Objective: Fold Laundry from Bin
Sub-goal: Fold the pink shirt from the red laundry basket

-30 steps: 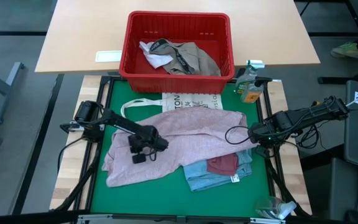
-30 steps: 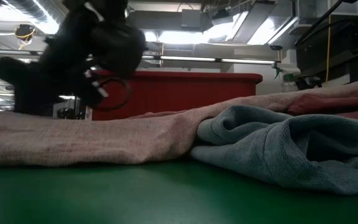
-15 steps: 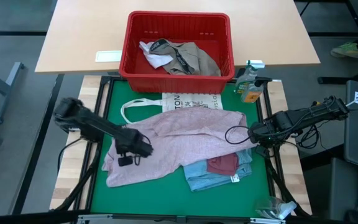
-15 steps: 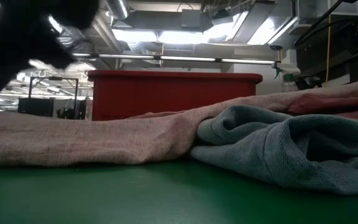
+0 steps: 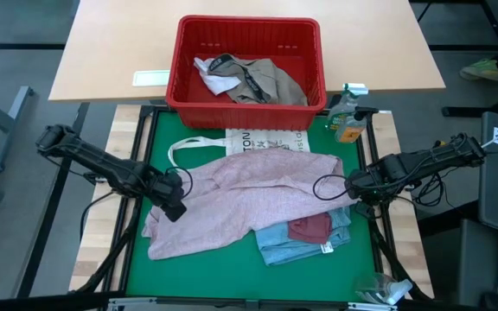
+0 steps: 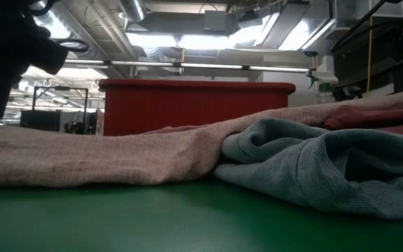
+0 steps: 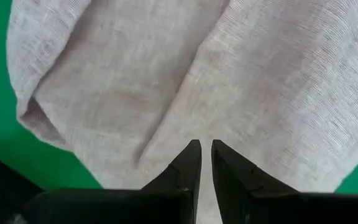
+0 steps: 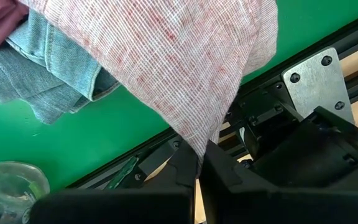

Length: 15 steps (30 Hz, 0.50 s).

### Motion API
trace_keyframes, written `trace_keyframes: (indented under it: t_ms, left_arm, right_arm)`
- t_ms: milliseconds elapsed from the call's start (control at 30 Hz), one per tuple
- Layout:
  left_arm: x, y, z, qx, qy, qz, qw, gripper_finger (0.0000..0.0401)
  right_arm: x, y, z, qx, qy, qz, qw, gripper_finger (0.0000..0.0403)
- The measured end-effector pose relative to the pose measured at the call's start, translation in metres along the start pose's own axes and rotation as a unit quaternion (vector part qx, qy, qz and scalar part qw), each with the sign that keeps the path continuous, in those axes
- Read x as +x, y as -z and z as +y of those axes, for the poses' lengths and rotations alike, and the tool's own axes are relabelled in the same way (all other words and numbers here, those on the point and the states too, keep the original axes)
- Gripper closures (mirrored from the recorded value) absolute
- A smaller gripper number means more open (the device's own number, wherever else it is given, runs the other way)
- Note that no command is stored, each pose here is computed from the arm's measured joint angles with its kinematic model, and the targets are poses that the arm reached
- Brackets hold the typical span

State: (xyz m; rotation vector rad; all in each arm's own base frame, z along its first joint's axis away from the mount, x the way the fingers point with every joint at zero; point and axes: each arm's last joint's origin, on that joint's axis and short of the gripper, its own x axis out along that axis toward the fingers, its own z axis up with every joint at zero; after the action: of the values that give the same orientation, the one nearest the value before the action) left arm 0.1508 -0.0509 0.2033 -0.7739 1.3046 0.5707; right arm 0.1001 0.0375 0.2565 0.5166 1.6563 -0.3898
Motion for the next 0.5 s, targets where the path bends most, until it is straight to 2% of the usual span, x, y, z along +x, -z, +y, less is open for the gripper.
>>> trace_keyframes:
  t_ms: [133,333,500]
  left_arm:
    - [0.007,0.000,0.000,0.003,-0.008,0.001,1.000,0.0350]
    - [0.022,0.000,0.000,0.007,-0.048,0.018,0.999,0.0285]
    - [0.030,-0.002,-0.002,0.010,-0.077,0.006,0.997,0.0237]
  right_arm:
    - [0.000,0.000,0.000,0.000,0.000,0.000,1.000,0.0395]
    - [0.000,0.000,0.000,0.000,0.000,0.000,1.000,0.0395]
    - [0.000,0.000,0.000,0.000,0.000,0.000,1.000,0.0395]
